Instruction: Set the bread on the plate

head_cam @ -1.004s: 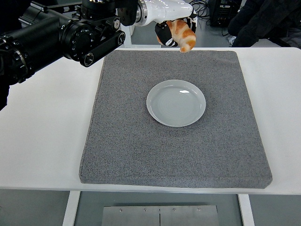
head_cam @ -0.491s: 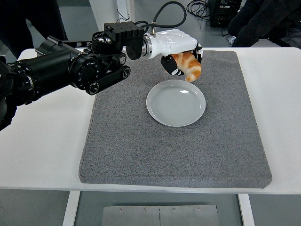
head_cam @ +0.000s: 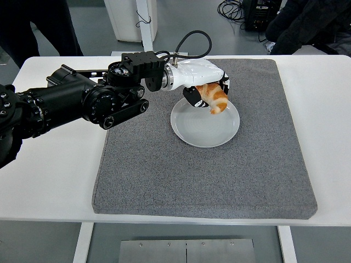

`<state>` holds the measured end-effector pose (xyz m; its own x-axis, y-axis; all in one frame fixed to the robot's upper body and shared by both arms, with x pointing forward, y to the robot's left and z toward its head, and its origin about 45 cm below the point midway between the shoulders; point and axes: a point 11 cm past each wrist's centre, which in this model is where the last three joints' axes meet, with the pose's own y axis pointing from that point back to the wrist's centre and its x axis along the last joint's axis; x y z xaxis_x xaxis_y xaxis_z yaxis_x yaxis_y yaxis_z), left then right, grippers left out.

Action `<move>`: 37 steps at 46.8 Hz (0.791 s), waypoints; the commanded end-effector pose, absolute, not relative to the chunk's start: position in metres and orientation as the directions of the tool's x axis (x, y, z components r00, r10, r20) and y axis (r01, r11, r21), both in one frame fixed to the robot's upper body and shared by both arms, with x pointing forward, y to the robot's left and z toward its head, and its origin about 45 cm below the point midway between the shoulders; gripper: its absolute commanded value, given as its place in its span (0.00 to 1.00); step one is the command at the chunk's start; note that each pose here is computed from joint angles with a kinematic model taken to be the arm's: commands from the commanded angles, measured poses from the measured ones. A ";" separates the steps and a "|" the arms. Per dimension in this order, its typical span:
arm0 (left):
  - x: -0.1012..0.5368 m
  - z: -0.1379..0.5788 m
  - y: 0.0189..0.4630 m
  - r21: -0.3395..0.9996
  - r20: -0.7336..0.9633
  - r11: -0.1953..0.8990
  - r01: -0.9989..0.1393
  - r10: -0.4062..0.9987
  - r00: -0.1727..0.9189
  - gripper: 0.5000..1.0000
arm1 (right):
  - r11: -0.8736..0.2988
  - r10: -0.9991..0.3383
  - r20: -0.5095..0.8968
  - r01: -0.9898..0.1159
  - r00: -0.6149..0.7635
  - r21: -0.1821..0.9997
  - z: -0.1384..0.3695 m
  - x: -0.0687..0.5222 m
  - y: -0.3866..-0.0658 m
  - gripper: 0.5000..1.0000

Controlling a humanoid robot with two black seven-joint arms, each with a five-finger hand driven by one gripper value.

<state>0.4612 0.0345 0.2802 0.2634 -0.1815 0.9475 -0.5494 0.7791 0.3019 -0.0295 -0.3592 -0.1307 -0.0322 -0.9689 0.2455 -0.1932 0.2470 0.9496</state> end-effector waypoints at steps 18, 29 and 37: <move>0.454 0.257 0.041 0.293 0.952 0.786 -0.544 -0.185 0.246 0.00 | 0.247 -0.969 0.245 -0.193 -0.032 0.950 -0.131 -0.029 -0.359 1.00; 0.448 0.241 0.046 0.307 0.947 0.783 -0.541 -0.194 0.256 0.00 | 0.247 -0.969 0.245 -0.193 -0.032 0.950 -0.131 -0.029 -0.359 1.00; 0.446 0.233 0.048 0.315 0.943 0.780 -0.540 -0.193 0.271 0.00 | 0.247 -0.969 0.245 -0.193 -0.032 0.950 -0.131 -0.029 -0.359 1.00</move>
<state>0.4466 0.0470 0.2357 0.2654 -0.1925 0.9447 -0.5406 0.7816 0.3112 -0.0295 -0.3592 -0.1307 -0.0322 -0.9689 0.2455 -0.1932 0.2470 0.9496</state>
